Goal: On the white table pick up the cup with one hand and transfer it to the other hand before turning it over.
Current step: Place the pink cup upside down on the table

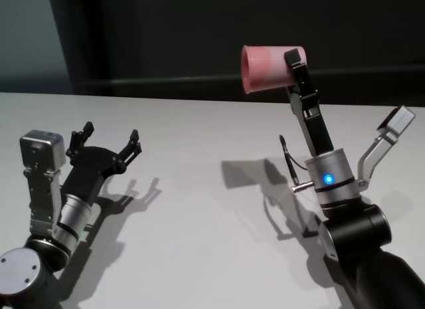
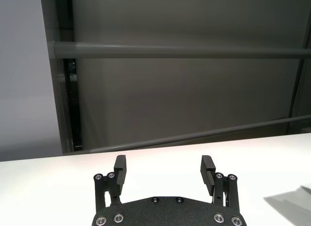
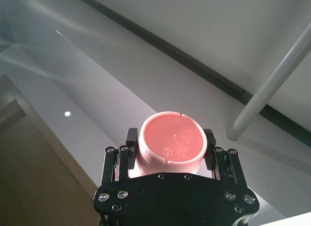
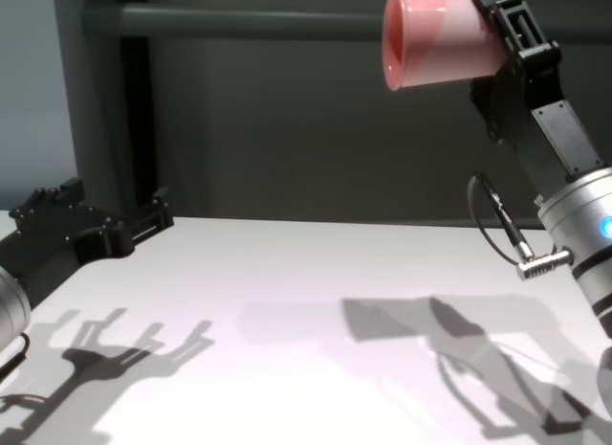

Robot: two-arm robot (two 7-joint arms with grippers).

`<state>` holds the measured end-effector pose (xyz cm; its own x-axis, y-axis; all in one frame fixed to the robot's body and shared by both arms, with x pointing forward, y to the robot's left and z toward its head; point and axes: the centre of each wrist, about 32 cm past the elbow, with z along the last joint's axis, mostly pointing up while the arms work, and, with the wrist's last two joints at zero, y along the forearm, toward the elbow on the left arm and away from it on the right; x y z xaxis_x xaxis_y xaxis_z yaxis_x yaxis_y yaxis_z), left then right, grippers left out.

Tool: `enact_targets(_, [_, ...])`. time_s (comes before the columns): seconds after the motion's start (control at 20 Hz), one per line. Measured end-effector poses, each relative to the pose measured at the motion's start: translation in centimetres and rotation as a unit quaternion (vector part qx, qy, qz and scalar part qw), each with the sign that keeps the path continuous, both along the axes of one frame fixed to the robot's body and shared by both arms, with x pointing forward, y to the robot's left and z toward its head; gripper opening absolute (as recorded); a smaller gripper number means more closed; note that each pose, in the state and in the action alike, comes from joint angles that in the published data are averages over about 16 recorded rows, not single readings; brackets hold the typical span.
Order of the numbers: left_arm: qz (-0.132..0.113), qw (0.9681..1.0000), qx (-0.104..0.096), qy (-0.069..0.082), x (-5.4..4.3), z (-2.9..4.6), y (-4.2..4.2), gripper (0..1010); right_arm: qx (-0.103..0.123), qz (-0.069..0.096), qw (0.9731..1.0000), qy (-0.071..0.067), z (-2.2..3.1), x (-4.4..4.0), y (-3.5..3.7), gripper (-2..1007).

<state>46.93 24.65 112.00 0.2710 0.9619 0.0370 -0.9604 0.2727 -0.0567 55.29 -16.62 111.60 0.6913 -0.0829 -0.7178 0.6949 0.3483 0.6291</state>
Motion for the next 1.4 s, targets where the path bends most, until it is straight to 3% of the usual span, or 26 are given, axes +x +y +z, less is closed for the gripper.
enact_targets(0.35, [0.000, 1.0000, 0.000, 0.000, 0.01, 0.00, -0.01, 1003, -0.063, -0.010, 0.9980, -0.003, 0.33, -0.27, -0.62, 769])
enact_targets(0.5, [0.000, 1.0000, 0.000, 0.000, 0.02, 0.00, -0.01, 1003, -0.100, -0.015, 0.9949, -0.006, 0.62, -0.36, -0.94, 769])
enact_targets(0.65, [0.000, 1.0000, 0.000, 0.000, 0.02, 0.01, -0.01, 1003, -0.139, -0.019, 0.9901, -0.011, 0.99, -0.44, -1.23, 769])
enact_targets(1.0, [0.001, 1.0000, 0.000, -0.001, 0.03, 0.02, -0.02, 1003, -0.219, -0.023, 0.9753, -0.020, 1.92, -0.40, -1.69, 769])
enact_targets(1.2, [0.001, 1.0000, 0.000, -0.001, 0.04, 0.02, -0.03, 1003, -0.263, -0.024, 0.9641, -0.024, 2.43, -0.36, -1.89, 769])
enact_targets(1.4, [0.001, 1.0000, 0.000, -0.001, 0.04, 0.02, -0.03, 1003, -0.309, -0.026, 0.9504, -0.029, 2.87, -0.31, -2.07, 769])
